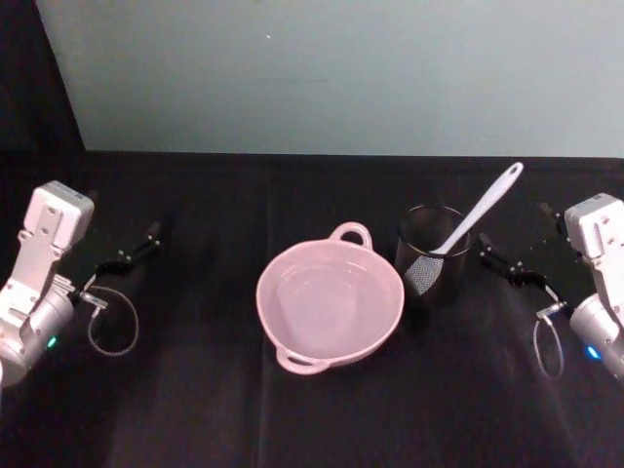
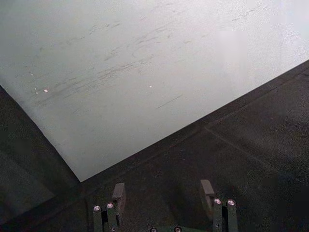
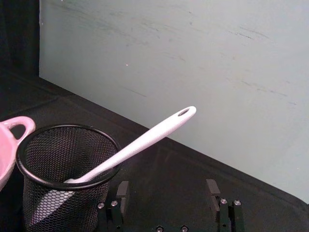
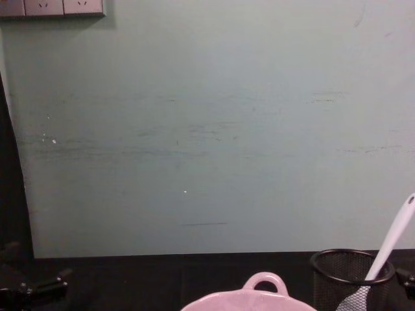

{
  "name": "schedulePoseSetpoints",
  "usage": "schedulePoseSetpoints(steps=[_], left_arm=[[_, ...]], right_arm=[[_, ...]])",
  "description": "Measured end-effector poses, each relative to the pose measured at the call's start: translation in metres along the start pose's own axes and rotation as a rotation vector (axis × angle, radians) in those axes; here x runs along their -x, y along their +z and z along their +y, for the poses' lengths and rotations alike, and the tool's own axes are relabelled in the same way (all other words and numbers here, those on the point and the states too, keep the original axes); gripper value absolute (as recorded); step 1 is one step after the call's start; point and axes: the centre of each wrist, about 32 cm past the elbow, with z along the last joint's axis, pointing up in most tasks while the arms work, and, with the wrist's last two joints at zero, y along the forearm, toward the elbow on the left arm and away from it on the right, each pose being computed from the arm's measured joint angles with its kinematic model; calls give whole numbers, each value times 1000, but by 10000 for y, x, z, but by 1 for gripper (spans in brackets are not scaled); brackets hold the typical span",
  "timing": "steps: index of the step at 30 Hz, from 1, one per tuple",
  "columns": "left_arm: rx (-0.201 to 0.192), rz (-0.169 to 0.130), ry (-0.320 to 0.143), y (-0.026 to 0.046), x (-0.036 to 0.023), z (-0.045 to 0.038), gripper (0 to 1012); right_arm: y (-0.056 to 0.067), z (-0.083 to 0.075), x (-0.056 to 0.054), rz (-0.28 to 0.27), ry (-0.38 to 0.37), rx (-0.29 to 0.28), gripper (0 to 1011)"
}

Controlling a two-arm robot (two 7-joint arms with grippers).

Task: Use the one hand to pick up the spoon and stir the clear water in the bowl.

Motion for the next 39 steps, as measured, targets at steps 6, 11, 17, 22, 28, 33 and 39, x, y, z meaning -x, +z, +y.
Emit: schedulePoseSetpoints(steps=[6,11,17,22,28,33,39], left_arm=[[0,0,0,0,0,0,1011],[0,0,0,0,0,0,1011],[0,0,0,0,0,0,1011],[0,0,0,0,0,0,1011],[0,0,0,0,0,0,1011],[0,0,0,0,0,0,1011],[0,0,0,0,0,0,1011]], right_arm=[[1,-95,-30,23,-23,0,1003],[25,-241,-49,74,-43,-8,1003],[151,-405,-59,233,-60,-60,1002],[252,-410,-26,439,-30,-96,1002],[261,-293,-26,626,14,-91,1003],[242,-116,-67,783,60,-88,1003],[212,58,-109,906,91,-90,1002]])
